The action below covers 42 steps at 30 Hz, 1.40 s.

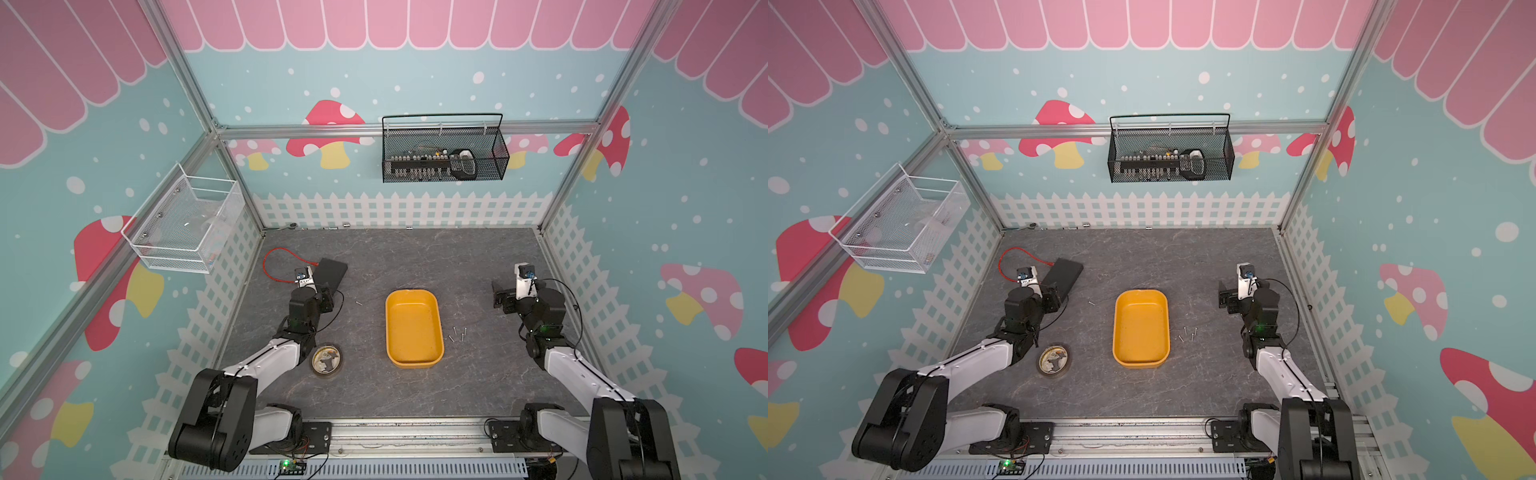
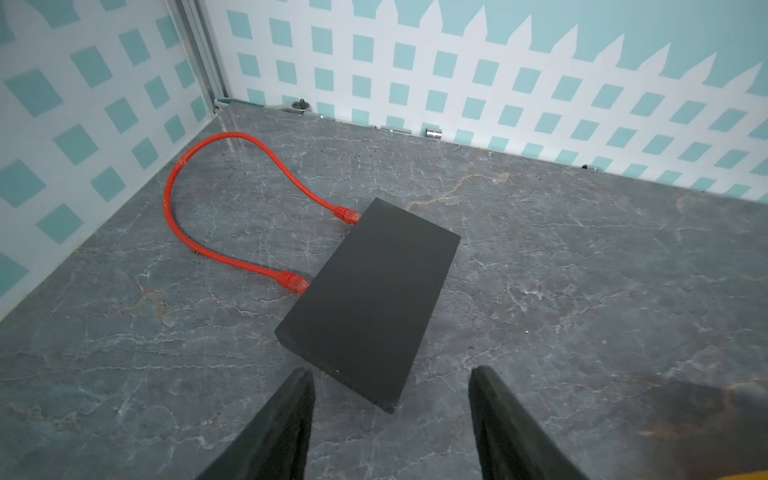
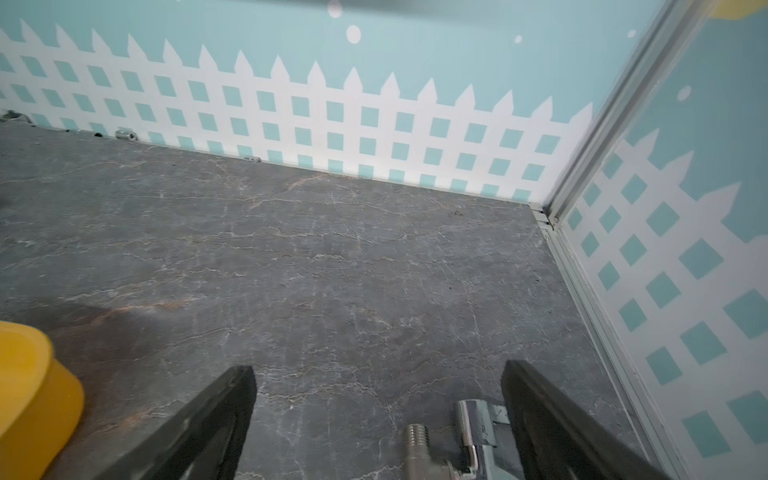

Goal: Take out the screws from the storage box
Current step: Reset both arms

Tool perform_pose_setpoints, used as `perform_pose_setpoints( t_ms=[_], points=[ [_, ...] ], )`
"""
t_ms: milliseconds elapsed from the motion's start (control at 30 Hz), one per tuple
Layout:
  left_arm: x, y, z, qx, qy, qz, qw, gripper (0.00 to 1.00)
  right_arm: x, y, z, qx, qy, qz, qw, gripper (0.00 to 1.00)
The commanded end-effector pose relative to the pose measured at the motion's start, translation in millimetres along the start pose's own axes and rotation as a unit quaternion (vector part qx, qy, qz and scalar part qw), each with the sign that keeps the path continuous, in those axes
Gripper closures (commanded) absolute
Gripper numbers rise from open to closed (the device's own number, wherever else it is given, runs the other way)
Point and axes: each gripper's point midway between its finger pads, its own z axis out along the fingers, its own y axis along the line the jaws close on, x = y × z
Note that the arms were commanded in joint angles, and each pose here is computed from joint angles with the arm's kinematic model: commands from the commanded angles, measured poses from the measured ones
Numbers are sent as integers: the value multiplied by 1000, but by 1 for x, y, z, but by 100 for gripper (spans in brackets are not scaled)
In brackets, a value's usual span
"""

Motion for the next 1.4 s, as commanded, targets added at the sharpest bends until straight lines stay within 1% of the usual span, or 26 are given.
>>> perform_pose_setpoints(
  t_ms=[0,33,67,100,133,200,300,333,400,433,500,533,567,600,633,667,733,767,833,900,967,1033,1067,1133,1367],
  points=[
    [-29,3,-19,6,-127,37,991,37,-9,-16,-6,33,-69,-3,997,1],
    [-34,3,-26,15,-151,40,988,37,-8,-17,-8,36,-83,-14,996,1],
    [-34,-1,-28,31,-153,48,987,37,-5,-16,-8,29,-89,-11,996,1],
    [-36,1,-30,31,-163,44,985,37,-1,-16,-5,20,-85,-4,996,1],
    [-38,2,-32,37,-175,37,983,37,-1,-10,-6,1,-100,1,995,2],
    [-39,-2,-28,58,-172,44,982,37,0,2,-8,-31,-121,-4,992,1],
    [-41,-6,-20,71,-165,39,983,37,7,2,-9,-25,-129,-8,991,1],
    [-37,-9,-19,82,-169,43,981,37,7,3,-9,-27,-135,-9,990,1],
    [-32,-11,-21,90,-188,46,977,36,9,3,-7,-26,-125,-12,992,1],
    [-29,-5,-21,75,-196,39,977,34,8,3,-7,-26,-129,-11,991,1],
    [-24,3,-12,54,-166,19,985,27,10,1,-4,-23,-121,-10,992,2],
    [-27,4,-8,53,-169,20,984,2,10,1,-3,-21,-118,-10,993,1],
    [-27,4,-9,58,-172,20,983,1,10,1,-1,-19,-118,-10,993,2],
    [-24,5,-6,57,-159,16,986,1,13,2,0,-13,-113,-14,993,1],
    [-27,5,-7,58,-165,15,984,1,17,3,0,-7,-110,-20,994,1],
    [-27,6,-8,57,-171,17,984,1,14,2,-2,-3,-127,-13,992,1],
    [-25,5,-7,59,-160,16,985,1,21,-8,2,22,-98,-3,995,1],
    [-27,6,-8,58,-168,15,984,1,17,-8,2,25,-112,-1,993,1],
    [-26,5,-7,59,-164,15,985,1,19,-1,-1,10,-107,-12,994,1],
    [-26,6,-8,58,-166,16,984,1,17,0,1,5,-115,-11,993,1],
    [-26,5,-7,59,-164,16,985,1,20,1,6,0,-97,-16,995,1],
    [-26,5,-8,58,-166,16,984,1,17,2,3,-1,-110,-15,994,1],
    [-27,6,-8,58,-167,16,984,1,19,2,5,-1,-102,-16,995,1],
    [-26,6,-7,58,-164,16,985,1,18,2,4,-1,-109,-16,994,1],
    [-26,5,-7,59,-165,16,984,1,21,3,14,10,-87,-23,996,1]
  ],
)
